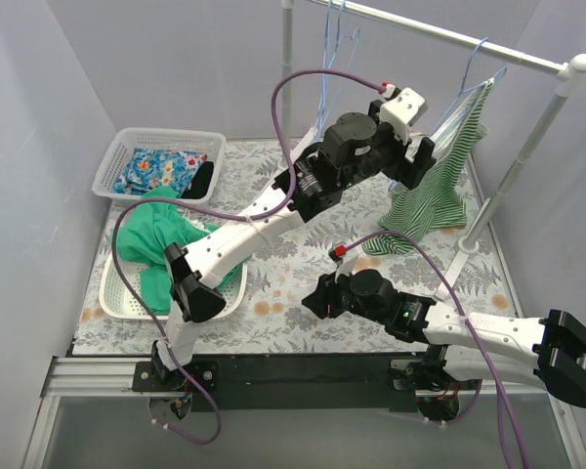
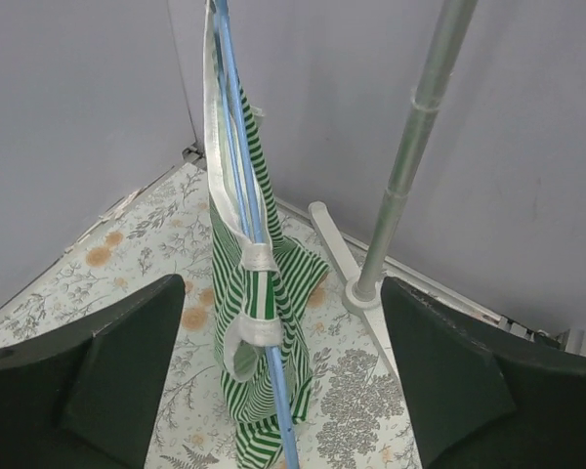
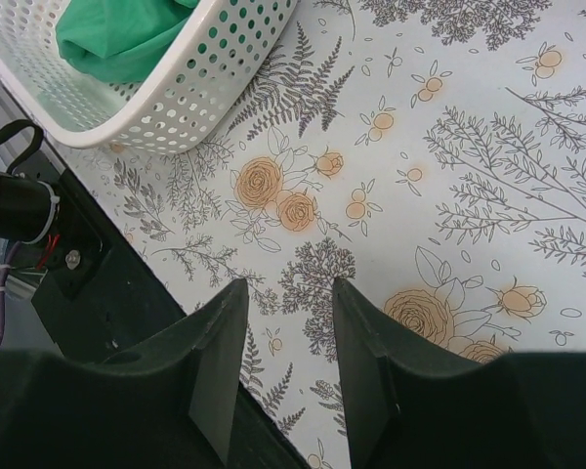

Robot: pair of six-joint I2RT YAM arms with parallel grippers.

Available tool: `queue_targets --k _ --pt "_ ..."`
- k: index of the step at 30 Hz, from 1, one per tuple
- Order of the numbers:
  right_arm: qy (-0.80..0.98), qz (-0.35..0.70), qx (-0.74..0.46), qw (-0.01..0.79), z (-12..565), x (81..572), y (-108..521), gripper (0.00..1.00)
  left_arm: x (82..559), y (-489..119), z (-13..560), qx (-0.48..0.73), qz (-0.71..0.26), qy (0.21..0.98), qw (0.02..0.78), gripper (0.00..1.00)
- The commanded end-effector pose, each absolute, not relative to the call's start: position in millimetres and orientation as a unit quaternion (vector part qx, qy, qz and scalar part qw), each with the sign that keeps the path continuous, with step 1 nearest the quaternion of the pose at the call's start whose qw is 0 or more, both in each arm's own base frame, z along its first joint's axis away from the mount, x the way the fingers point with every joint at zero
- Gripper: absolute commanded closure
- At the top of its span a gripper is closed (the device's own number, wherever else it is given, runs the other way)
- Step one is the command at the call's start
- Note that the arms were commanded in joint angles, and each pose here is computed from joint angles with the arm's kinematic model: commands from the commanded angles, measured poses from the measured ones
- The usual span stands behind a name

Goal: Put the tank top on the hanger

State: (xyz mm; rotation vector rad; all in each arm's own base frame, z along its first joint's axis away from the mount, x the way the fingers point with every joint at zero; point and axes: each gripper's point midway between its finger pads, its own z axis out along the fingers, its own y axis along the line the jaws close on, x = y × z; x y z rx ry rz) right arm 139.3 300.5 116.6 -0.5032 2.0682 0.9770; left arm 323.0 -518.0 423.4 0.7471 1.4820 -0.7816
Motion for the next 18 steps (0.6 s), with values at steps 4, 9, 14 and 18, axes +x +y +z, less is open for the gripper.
queue_targets --k 4,9,14,18 --pt "0.791 0.401 -0.188 0.423 141 146 304 0.51 275 -461 517 0.294 -0.399 0.589 0.638 0.11" --pt "0.786 0.395 -0.185 0.439 151 150 300 0.49 253 -436 505 0.268 -0.428 0.615 0.605 0.04" --pt "0.779 0.383 -0.180 0.462 164 155 291 0.46 222 -393 496 0.234 -0.459 0.629 0.582 0.02" --pt "0.774 0.374 -0.170 0.481 177 158 280 0.44 209 -366 427 0.214 -0.442 0.687 0.536 0.02"
